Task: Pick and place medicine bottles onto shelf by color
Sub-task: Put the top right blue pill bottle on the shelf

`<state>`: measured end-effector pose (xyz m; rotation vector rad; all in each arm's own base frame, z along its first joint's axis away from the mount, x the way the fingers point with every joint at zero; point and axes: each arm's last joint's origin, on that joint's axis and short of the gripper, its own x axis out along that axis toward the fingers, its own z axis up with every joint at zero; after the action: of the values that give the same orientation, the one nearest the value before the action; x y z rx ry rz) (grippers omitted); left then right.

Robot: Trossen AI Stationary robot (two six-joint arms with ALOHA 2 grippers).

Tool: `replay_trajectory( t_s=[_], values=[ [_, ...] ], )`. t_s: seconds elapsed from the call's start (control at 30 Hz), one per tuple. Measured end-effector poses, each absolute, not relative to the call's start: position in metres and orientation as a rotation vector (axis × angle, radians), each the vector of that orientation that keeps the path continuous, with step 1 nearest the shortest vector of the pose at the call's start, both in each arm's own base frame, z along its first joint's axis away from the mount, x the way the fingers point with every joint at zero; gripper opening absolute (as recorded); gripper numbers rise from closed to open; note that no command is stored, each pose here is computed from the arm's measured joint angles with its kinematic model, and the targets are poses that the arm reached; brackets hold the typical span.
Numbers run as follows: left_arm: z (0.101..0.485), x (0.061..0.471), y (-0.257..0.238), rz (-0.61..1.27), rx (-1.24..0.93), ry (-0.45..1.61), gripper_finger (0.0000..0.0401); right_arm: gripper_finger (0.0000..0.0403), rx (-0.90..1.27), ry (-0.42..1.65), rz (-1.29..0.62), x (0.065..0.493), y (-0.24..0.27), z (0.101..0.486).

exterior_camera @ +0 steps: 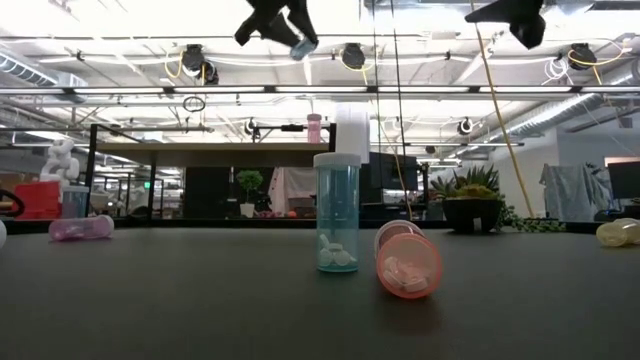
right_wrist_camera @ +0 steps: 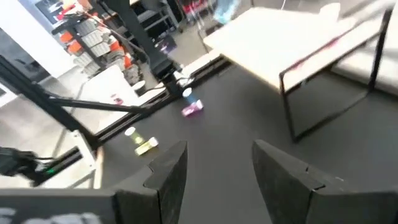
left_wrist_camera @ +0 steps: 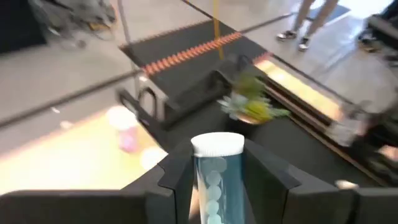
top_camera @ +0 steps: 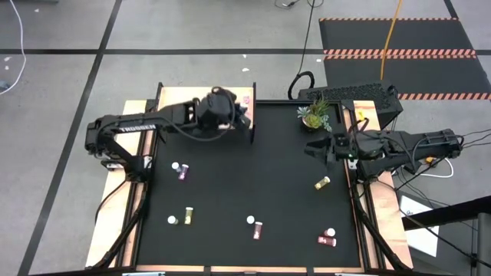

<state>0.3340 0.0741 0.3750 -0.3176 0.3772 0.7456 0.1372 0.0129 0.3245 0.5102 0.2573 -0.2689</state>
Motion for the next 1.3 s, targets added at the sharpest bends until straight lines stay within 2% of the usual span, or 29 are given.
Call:
replay_trajectory(
  t_s=[0.23, 0.53, 0.73, 0.93, 1.3],
  values=[
    [0.361, 0.33, 0.12, 0.755, -0.194, 0.348, 0.0122, 0.0173, 0.305, 0.206, -0.308, 0.139, 0.007, 0.33],
    [0.31, 0.294, 0.16, 0.749, -0.172, 0.168, 0.0122, 0.0173, 0.29, 0.193, -0.383, 0.14, -0.004, 0.331],
    [0.269, 0.265, 0.169, 0.717, -0.077, 0.024, 0.0122, 0.0173, 0.294, 0.188, -0.416, 0.139, -0.009, 0.331],
    [0.233, 0.253, 0.173, 0.716, -0.028, 0.029, 0.0122, 0.0173, 0.296, 0.173, -0.44, 0.14, -0.013, 0.332],
    [0.216, 0.262, 0.179, 0.686, 0.039, -0.046, 0.0122, 0.0173, 0.273, 0.142, -0.443, 0.14, -0.015, 0.336]
  ],
)
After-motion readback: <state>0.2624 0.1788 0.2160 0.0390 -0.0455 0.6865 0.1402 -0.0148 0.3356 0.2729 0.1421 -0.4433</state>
